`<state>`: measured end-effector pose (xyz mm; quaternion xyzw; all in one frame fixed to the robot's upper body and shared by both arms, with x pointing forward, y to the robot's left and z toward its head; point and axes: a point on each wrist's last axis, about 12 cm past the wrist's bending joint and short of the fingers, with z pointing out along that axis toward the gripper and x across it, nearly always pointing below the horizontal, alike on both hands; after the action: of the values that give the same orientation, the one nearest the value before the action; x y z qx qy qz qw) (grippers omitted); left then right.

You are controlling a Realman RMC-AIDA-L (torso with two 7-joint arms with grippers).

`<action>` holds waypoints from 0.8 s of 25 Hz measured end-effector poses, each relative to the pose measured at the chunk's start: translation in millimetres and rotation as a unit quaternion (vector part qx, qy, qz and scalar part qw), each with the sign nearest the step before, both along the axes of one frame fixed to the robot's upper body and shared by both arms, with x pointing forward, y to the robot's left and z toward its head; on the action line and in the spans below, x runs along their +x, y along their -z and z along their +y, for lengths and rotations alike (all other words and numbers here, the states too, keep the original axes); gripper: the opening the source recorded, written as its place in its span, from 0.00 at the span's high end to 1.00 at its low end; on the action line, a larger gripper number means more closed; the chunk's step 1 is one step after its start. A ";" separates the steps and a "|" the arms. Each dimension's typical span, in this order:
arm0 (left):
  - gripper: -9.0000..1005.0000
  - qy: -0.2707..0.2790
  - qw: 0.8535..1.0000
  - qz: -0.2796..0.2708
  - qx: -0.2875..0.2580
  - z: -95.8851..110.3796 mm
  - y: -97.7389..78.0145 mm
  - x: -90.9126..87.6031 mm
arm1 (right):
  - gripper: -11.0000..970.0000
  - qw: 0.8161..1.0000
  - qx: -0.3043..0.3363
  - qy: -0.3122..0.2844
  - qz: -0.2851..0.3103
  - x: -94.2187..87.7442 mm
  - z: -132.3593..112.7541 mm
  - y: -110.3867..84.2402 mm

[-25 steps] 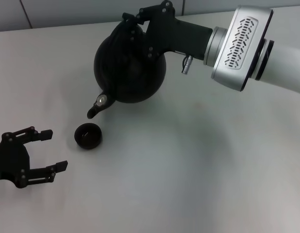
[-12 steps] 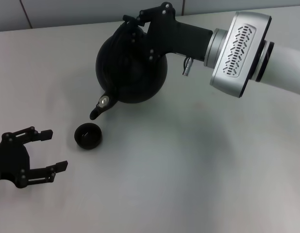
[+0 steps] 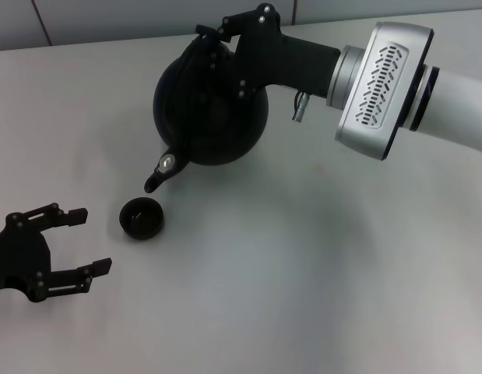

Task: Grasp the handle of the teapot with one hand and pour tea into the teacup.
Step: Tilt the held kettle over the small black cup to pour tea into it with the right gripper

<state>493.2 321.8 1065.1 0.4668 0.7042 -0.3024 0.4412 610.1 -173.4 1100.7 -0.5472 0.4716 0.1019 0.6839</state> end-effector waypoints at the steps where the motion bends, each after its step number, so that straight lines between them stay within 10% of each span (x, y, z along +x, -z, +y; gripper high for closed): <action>1: 0.16 0.000 1.000 0.000 0.000 0.0 0.1 -0.1 | 0.89 1.000 -0.002 0.000 -0.003 0.0 0.1 -0.1; 20: 0.16 -0.003 1.000 0.001 0.000 -0.1 1.3 -0.6 | 0.90 0.999 -0.029 -0.012 -0.036 0.1 3.9 -0.7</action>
<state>492.6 321.7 1063.8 0.4641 0.7065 -0.3014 0.4411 610.2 -169.5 1101.4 -0.5758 0.4425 0.0766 0.6832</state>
